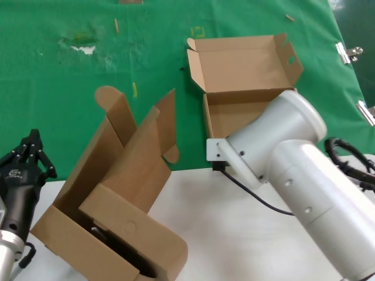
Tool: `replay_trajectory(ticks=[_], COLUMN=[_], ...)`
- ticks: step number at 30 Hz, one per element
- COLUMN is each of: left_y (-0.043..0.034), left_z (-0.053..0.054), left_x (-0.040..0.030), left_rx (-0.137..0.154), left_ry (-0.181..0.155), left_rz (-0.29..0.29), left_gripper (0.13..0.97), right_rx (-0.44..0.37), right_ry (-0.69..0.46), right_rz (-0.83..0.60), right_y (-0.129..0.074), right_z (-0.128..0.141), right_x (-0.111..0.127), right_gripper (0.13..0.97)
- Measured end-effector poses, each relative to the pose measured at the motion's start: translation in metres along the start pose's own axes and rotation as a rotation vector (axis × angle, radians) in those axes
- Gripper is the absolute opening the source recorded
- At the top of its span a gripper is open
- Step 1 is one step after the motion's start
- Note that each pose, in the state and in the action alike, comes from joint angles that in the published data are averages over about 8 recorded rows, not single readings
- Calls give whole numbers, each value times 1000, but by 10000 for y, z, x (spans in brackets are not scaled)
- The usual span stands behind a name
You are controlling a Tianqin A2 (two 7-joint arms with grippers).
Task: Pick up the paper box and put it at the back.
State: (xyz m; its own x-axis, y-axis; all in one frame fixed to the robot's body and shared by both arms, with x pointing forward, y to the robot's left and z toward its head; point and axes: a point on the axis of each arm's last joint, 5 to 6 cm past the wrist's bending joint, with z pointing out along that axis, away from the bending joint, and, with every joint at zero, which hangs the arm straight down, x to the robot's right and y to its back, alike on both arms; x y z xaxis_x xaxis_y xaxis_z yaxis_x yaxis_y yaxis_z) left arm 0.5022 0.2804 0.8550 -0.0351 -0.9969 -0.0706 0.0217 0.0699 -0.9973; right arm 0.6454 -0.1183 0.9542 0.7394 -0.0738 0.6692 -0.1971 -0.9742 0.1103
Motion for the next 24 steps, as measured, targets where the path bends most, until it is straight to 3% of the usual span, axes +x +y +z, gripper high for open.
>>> replay_trajectory(ticks=[6, 12, 18, 24], left_y=[0, 0, 0, 0], left_z=[0, 0, 0, 0], left_x=[0, 0, 0, 0], left_rx=[0, 0, 0, 0], left_ry=[0, 0, 0, 0], left_rz=[0, 0, 0, 0], left_gripper=[140, 140, 140, 140], right_rx=[34, 122, 210, 260], right_ry=[-14, 11, 122, 228], right_rz=[10, 63, 151, 209], right_y=[154, 366, 685, 980], right_z=[-263, -633, -955, -1066], right_x=[122, 296, 429, 399], right_gripper=[327, 471, 597, 727])
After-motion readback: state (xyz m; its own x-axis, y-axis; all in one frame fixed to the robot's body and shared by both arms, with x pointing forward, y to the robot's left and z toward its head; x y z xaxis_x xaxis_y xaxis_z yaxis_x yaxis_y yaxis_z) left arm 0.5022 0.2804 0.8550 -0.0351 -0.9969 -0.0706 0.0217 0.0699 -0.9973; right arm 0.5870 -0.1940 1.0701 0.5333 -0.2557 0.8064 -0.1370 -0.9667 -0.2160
